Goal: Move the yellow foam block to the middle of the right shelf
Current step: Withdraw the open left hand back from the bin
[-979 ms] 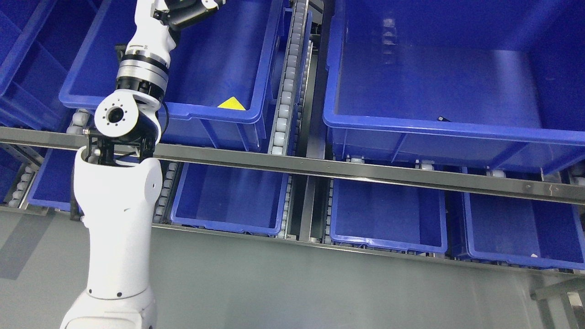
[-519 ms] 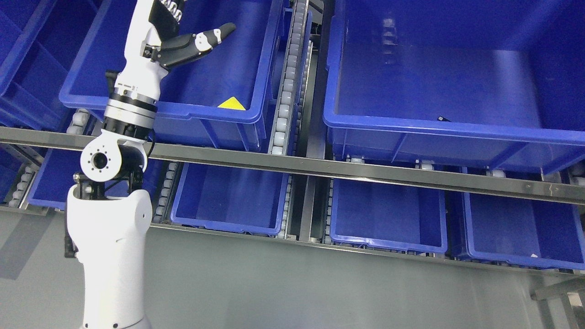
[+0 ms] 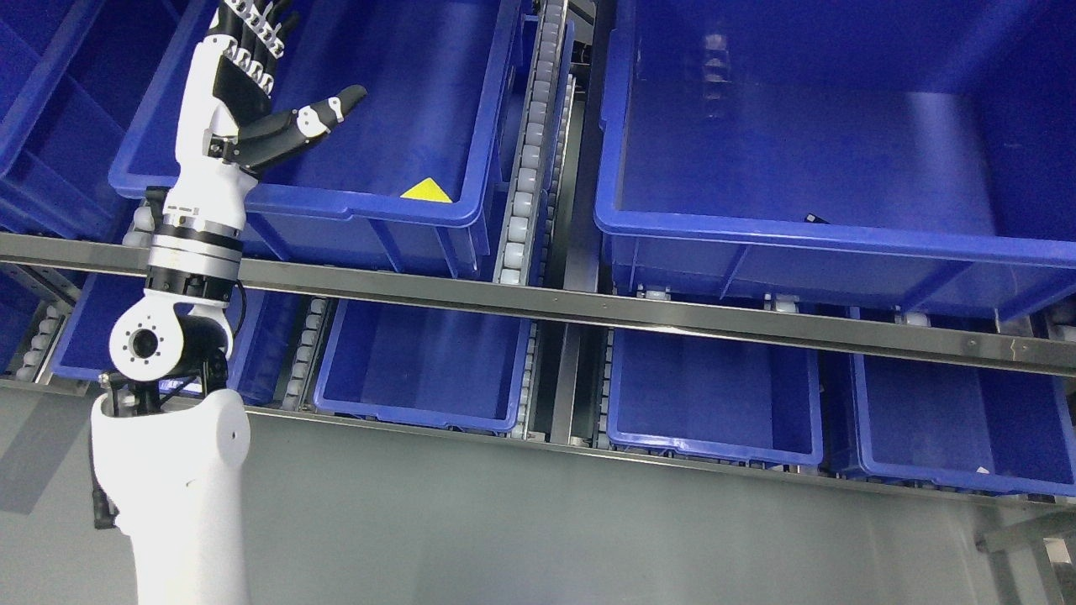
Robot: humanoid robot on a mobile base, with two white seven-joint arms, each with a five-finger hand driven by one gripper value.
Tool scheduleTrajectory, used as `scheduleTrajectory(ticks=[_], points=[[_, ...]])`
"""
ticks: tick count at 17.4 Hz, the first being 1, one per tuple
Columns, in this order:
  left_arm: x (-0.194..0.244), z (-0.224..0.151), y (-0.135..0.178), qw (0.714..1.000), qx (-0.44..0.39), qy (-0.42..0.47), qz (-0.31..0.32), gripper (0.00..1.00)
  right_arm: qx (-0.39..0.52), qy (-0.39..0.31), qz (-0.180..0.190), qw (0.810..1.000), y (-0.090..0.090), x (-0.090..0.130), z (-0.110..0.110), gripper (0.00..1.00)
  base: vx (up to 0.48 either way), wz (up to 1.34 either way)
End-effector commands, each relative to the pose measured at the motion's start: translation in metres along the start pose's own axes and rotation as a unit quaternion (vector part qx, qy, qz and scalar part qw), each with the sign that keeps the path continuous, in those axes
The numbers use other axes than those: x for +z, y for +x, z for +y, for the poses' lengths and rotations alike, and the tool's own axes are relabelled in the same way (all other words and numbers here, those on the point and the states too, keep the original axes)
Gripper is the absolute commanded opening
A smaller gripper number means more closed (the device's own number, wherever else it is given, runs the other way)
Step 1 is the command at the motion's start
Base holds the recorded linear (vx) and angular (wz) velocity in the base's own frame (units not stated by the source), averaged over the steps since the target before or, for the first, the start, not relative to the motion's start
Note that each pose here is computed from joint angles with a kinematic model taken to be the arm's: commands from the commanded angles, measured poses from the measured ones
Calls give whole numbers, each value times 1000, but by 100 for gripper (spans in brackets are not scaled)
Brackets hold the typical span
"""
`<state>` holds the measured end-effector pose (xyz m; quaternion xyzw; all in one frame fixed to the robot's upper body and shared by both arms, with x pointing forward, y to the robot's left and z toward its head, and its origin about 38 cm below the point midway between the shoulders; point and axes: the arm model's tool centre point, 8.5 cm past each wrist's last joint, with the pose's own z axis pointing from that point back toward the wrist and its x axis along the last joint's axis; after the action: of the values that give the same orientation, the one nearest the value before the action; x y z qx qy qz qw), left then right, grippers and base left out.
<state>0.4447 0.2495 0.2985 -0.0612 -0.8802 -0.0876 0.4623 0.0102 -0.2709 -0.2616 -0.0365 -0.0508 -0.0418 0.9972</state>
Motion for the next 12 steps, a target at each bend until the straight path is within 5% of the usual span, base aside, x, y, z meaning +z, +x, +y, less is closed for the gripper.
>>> scheduleTrajectory(ticks=[1,12], points=[[7,23,4,1000,-12,26,6,100,1,-8,-11,1000,9,-1,-11,100,0,0],[-20,-24,12,1000,-2,-9,-8,100,0,-9,-11,1000,9,-1,-11,100,0,0]])
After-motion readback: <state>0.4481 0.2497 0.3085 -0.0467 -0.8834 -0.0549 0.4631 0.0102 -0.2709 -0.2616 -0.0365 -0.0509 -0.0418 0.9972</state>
